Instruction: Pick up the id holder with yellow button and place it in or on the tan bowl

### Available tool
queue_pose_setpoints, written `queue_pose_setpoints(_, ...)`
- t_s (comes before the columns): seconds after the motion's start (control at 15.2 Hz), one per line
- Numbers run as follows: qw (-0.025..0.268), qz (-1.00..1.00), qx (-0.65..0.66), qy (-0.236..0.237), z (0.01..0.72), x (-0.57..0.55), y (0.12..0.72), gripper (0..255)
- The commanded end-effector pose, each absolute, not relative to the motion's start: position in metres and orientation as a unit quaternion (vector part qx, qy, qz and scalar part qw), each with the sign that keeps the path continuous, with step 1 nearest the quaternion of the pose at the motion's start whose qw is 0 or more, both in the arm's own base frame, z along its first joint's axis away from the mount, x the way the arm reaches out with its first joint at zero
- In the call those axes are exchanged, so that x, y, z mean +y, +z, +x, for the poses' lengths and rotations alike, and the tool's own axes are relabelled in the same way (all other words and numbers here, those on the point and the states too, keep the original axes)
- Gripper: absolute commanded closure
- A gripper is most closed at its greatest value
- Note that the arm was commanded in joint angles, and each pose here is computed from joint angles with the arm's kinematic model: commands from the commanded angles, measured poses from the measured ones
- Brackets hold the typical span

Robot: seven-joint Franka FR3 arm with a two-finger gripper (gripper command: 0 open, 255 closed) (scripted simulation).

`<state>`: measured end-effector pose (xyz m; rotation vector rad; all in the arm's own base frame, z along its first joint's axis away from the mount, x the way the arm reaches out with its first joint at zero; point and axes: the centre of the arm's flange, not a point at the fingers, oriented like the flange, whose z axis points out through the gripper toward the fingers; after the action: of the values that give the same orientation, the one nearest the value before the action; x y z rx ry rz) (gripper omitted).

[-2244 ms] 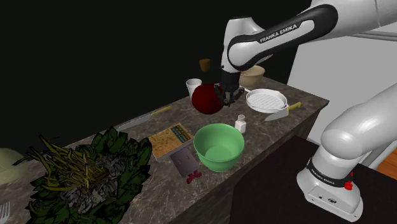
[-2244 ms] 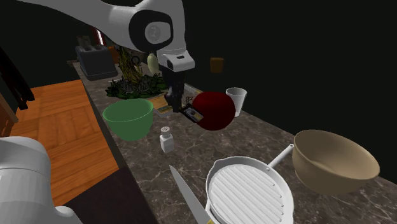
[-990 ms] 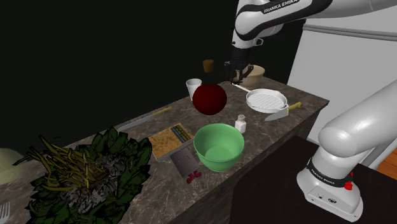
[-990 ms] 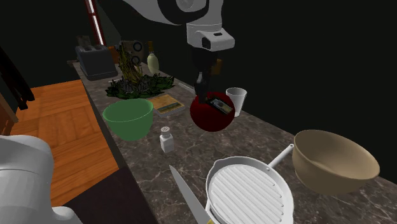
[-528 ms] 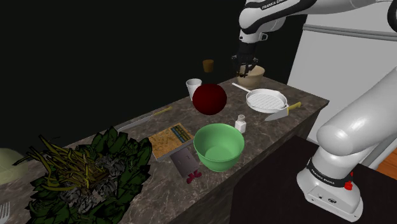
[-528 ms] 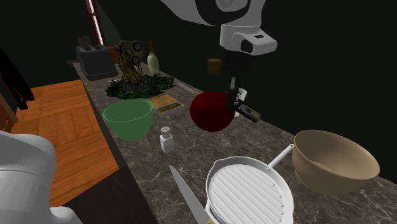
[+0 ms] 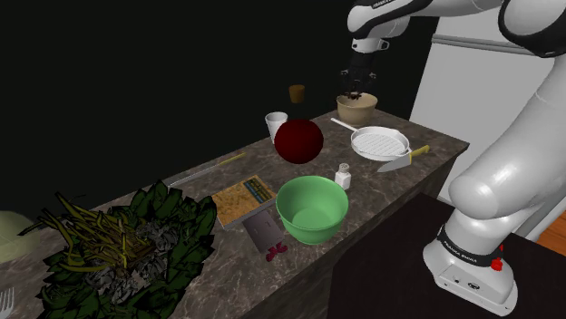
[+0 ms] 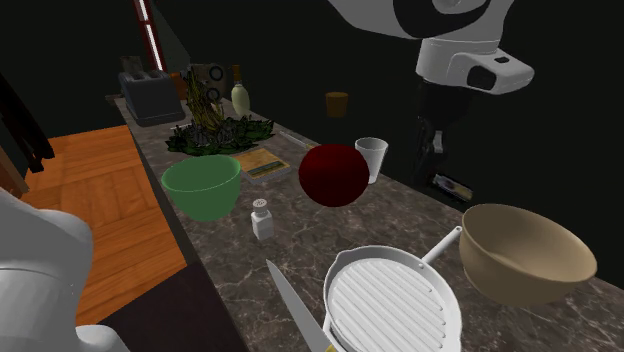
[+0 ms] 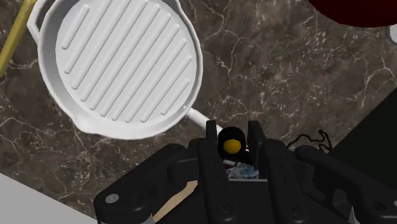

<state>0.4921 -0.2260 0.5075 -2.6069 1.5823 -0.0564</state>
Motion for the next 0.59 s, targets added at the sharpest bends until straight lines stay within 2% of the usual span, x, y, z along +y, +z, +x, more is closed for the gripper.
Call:
queue_pose_setpoints(0.0,0.045,-0.854,0.518,-0.019,0.5,-0.253,0.507,255)
queue_pose_setpoints(0.53,0.045,-0.854,0.518,-0.019,0.526,-0.356,0.509,255)
